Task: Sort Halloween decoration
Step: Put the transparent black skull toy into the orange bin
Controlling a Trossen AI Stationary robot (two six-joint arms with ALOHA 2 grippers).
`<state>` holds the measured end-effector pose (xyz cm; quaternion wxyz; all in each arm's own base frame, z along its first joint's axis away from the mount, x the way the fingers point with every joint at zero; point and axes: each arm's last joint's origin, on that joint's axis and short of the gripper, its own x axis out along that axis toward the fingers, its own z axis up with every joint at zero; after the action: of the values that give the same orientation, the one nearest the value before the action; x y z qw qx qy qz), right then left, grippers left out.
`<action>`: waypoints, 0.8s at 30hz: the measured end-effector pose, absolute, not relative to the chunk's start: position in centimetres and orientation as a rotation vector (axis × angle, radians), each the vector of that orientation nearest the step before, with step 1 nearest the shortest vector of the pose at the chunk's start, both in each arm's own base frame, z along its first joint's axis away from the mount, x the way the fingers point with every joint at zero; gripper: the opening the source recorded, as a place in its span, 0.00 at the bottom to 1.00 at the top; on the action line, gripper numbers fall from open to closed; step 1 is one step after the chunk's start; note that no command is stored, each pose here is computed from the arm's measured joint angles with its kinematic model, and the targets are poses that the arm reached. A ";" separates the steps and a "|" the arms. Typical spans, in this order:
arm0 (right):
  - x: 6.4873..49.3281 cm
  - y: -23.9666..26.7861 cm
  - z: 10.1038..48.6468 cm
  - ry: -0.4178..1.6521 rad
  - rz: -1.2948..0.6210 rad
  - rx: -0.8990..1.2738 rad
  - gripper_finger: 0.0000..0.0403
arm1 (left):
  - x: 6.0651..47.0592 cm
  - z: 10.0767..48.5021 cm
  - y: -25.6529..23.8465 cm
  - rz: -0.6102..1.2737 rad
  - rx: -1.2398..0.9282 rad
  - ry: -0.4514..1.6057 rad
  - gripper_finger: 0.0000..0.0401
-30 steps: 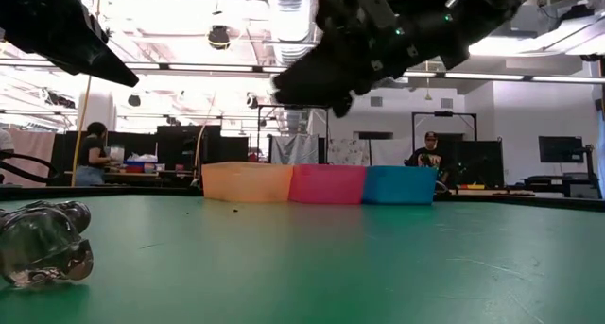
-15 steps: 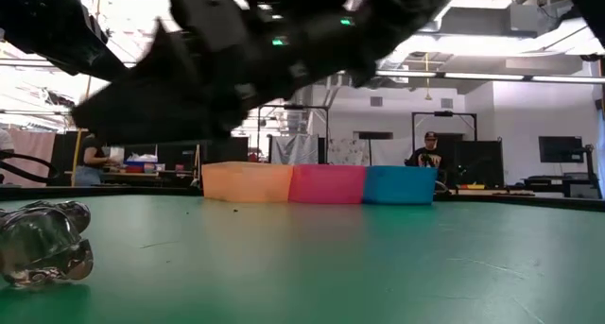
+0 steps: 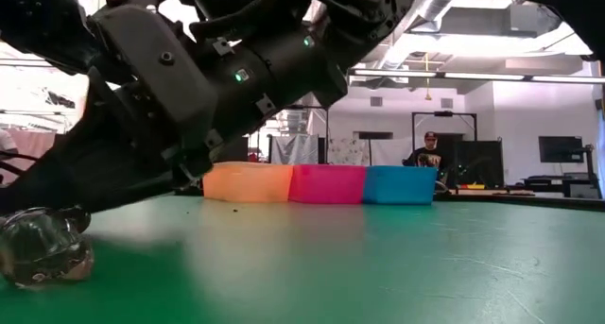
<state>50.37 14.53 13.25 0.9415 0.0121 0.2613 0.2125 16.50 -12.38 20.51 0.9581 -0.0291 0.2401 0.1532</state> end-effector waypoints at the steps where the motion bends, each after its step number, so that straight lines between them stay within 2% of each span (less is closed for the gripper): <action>1: 50.3 14.6 13.1 0.549 0.433 0.024 0.59 | 16.5 20.5 -12.4 0.309 -0.059 0.487 0.00; 8: 50.2 14.1 12.9 0.586 0.392 0.017 0.58 | 16.5 20.5 -12.4 0.314 -0.059 0.484 0.00; 17: 50.6 12.7 12.9 0.586 0.321 0.014 0.49 | 16.5 20.5 -12.4 0.316 -0.055 0.483 0.00; 24: 50.3 11.7 12.4 0.671 0.298 0.006 0.37 | 16.4 20.4 -12.3 0.323 -0.047 0.493 0.00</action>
<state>50.34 11.68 12.43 0.9333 0.0027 0.3282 0.1454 16.38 -12.29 20.40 0.9566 -0.0230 0.2431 0.1589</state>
